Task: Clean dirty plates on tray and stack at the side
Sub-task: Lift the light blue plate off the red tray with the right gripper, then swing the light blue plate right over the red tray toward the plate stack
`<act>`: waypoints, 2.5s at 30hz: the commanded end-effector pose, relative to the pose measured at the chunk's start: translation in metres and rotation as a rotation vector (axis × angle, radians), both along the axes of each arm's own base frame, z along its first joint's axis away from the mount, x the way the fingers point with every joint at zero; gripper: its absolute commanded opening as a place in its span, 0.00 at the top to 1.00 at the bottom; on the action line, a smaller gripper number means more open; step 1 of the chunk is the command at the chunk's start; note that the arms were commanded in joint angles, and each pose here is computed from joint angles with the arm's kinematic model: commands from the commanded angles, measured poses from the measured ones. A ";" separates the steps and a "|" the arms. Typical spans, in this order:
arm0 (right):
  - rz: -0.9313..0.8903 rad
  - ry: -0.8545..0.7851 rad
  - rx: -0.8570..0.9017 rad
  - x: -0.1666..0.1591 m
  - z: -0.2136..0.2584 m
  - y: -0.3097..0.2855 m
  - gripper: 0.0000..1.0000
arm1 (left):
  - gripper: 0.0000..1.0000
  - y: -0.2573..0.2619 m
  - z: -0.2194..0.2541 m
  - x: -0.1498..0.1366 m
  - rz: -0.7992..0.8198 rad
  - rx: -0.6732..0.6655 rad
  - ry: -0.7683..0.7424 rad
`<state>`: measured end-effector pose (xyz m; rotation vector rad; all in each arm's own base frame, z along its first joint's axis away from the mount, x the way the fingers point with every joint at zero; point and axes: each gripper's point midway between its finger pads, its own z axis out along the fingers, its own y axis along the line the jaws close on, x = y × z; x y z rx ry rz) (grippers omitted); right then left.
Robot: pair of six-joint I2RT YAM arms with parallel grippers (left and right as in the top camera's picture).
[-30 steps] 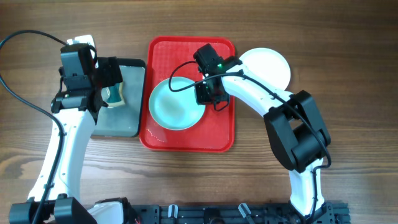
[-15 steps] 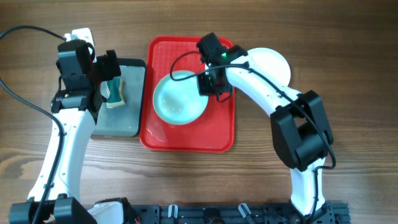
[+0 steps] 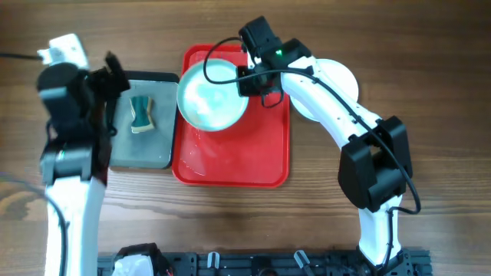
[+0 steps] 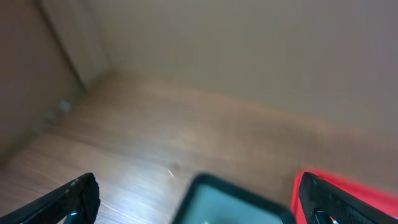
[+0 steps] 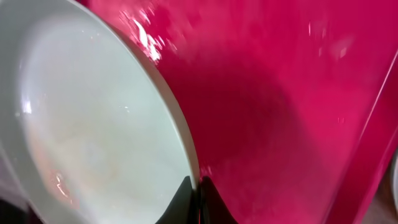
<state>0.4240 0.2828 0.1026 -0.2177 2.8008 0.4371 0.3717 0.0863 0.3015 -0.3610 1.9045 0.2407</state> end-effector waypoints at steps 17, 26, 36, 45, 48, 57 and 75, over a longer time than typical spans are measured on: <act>0.054 -0.403 0.178 -0.009 0.072 0.142 0.96 | 0.00 0.010 0.014 -0.065 0.080 -0.003 0.041; 0.167 -0.608 0.067 -0.023 0.047 0.195 0.96 | 0.00 0.008 0.019 -0.067 0.076 -0.003 0.023; 0.363 -1.022 -0.194 -0.028 0.101 0.220 0.96 | 0.00 0.007 0.022 -0.075 0.073 -0.004 0.018; 0.417 -1.132 -0.271 -0.036 0.119 0.230 0.96 | 0.00 0.007 0.009 -0.069 0.073 -0.009 0.064; 0.444 -1.171 -0.286 -0.038 0.125 0.234 0.95 | 0.00 0.008 0.003 -0.066 0.073 -0.012 0.084; 0.576 -1.324 -0.428 -0.050 0.149 0.248 0.96 | 0.00 0.010 -0.015 -0.055 0.073 -0.019 0.143; 0.583 -1.352 -0.472 -0.053 0.154 0.248 0.96 | 0.00 0.013 -0.021 -0.039 0.071 -0.012 0.148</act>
